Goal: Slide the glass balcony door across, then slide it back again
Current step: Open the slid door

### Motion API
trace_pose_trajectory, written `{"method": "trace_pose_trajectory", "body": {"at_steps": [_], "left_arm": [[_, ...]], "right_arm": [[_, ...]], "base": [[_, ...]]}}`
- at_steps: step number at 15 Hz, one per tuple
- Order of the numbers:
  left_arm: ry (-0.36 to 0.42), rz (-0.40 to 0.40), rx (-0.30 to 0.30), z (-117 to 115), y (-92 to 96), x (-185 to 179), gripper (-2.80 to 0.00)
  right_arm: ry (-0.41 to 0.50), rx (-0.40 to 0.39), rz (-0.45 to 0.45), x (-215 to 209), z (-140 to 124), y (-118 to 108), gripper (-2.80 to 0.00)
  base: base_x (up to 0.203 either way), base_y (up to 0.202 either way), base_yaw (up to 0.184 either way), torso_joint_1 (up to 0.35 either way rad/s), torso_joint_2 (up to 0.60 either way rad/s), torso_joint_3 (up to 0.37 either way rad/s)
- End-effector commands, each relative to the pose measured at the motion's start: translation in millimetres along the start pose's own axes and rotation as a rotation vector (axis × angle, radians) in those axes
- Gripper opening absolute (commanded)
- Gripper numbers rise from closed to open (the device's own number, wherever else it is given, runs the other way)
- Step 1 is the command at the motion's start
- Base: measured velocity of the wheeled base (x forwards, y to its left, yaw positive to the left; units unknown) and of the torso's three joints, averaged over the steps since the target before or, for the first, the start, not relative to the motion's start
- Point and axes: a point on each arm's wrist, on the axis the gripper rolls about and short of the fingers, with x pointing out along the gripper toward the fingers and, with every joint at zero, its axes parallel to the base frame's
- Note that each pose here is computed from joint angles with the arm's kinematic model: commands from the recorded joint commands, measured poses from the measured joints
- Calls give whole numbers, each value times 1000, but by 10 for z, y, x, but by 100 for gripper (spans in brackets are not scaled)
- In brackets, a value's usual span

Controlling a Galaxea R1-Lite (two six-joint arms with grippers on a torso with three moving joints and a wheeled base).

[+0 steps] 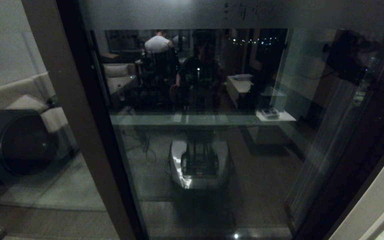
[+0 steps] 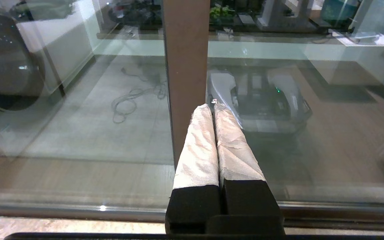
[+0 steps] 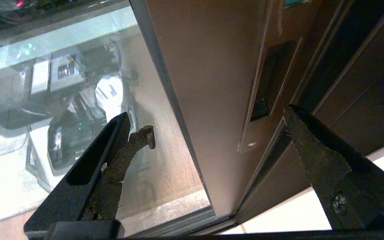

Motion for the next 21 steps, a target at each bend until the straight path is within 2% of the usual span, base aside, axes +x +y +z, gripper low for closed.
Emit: {"method": "trace_pose_trajectory", "body": {"at_steps": [1, 14, 21], "left_arm": [[1, 0, 0, -4, 0, 1, -280], [0, 0, 0, 0, 0, 0, -280], [1, 0, 0, -4, 0, 1, -280]], "right_arm": [[19, 4, 2, 105, -57, -22, 0], [30, -7, 77, 179, -86, 113, 0], [8, -16, 85, 327, -45, 88, 0]], "base": [[0, 0, 0, 0, 0, 0], [0, 0, 0, 0, 0, 0], [0, 0, 0, 0, 0, 0]]}}
